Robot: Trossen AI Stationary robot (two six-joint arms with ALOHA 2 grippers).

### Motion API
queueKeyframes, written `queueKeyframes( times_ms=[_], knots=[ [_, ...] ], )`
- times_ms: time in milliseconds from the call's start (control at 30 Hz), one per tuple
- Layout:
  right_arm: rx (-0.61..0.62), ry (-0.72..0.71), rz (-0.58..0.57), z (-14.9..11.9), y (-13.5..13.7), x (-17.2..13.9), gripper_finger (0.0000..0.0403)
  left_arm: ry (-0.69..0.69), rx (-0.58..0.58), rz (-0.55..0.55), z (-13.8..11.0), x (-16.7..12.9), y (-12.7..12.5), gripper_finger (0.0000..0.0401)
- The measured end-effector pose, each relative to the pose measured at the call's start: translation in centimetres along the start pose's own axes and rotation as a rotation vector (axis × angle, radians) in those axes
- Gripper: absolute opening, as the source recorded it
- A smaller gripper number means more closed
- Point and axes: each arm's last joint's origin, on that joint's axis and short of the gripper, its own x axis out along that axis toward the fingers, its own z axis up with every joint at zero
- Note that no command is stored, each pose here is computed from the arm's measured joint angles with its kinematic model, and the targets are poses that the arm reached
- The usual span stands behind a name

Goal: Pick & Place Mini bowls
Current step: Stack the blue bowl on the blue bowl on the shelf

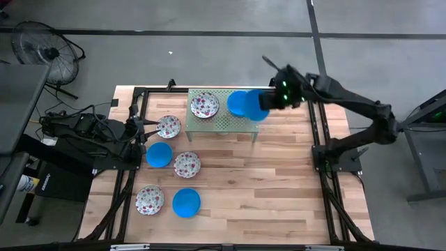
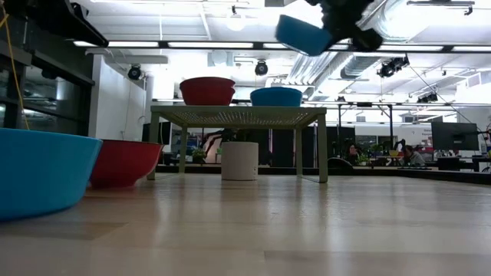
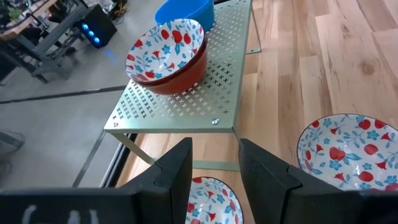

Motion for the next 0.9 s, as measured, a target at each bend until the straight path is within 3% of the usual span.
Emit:
queueKeyframes(
  times_ms=[167, 367, 633, 900],
  knots=[
    [-0.007, -0.005, 0.013, 3.9, 1.6, 1.1, 0.0, -0.007, 0.008, 0.019, 0.1, 0.0, 0.1, 0.0127],
    [0.021, 0.084, -0.059, 7.1, 2.7, 3.3, 0.0, -0.011, -0.004, 0.019, 0.1, 0.0, 0.1, 0.0127],
    [0.058, 0.166, -0.151, 8.7, 3.0, 6.1, 0.0, -0.014, -0.008, -0.009, 0.1, 0.0, 0.0, 0.0127],
    [0.115, 0.223, -0.213, 8.7, 2.4, 8.3, 0.0, -0.012, -0.007, -0.011, 0.1, 0.0, 0.0, 0.0127]
  ],
)
